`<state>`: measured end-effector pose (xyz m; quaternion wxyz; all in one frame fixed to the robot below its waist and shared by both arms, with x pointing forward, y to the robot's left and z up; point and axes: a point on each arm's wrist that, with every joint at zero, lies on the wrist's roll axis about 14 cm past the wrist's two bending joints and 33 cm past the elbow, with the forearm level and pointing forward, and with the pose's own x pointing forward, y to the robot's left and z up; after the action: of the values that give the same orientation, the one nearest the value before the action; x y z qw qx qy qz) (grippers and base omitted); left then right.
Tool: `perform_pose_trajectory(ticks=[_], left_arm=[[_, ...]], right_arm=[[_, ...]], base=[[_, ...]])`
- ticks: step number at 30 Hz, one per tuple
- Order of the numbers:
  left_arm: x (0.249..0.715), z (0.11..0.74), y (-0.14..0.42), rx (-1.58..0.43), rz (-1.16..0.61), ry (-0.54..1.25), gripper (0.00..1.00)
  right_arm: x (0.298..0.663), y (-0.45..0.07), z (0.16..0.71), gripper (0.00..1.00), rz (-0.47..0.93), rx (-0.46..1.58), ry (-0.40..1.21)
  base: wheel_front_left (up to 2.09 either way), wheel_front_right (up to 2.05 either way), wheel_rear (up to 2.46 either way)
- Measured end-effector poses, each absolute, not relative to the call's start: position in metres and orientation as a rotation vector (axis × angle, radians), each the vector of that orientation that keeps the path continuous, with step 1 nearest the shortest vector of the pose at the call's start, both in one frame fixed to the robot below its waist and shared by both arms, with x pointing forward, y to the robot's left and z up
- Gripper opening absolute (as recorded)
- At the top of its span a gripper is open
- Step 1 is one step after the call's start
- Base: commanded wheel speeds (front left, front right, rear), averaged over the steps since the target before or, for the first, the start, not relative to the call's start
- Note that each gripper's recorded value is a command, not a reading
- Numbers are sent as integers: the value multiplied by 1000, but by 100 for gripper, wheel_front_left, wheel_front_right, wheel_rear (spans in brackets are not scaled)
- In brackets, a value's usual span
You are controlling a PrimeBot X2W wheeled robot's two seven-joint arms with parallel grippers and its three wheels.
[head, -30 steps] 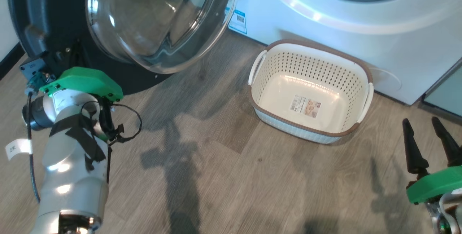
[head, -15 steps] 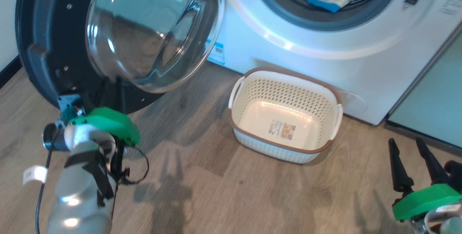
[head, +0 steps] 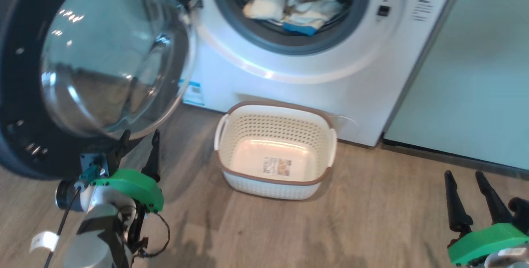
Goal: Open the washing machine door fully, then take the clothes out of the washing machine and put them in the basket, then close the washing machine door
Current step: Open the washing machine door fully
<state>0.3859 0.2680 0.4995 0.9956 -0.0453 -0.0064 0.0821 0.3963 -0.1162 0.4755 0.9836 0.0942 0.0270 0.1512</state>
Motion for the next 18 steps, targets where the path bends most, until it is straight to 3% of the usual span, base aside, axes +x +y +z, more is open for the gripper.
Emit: perform_pose_trajectory(ticks=[18], left_arm=[[428,505,176,-136,-97,-21,100]], right_arm=[[348,-192,482,100,65,198,7]], base=[[0,0,0]])
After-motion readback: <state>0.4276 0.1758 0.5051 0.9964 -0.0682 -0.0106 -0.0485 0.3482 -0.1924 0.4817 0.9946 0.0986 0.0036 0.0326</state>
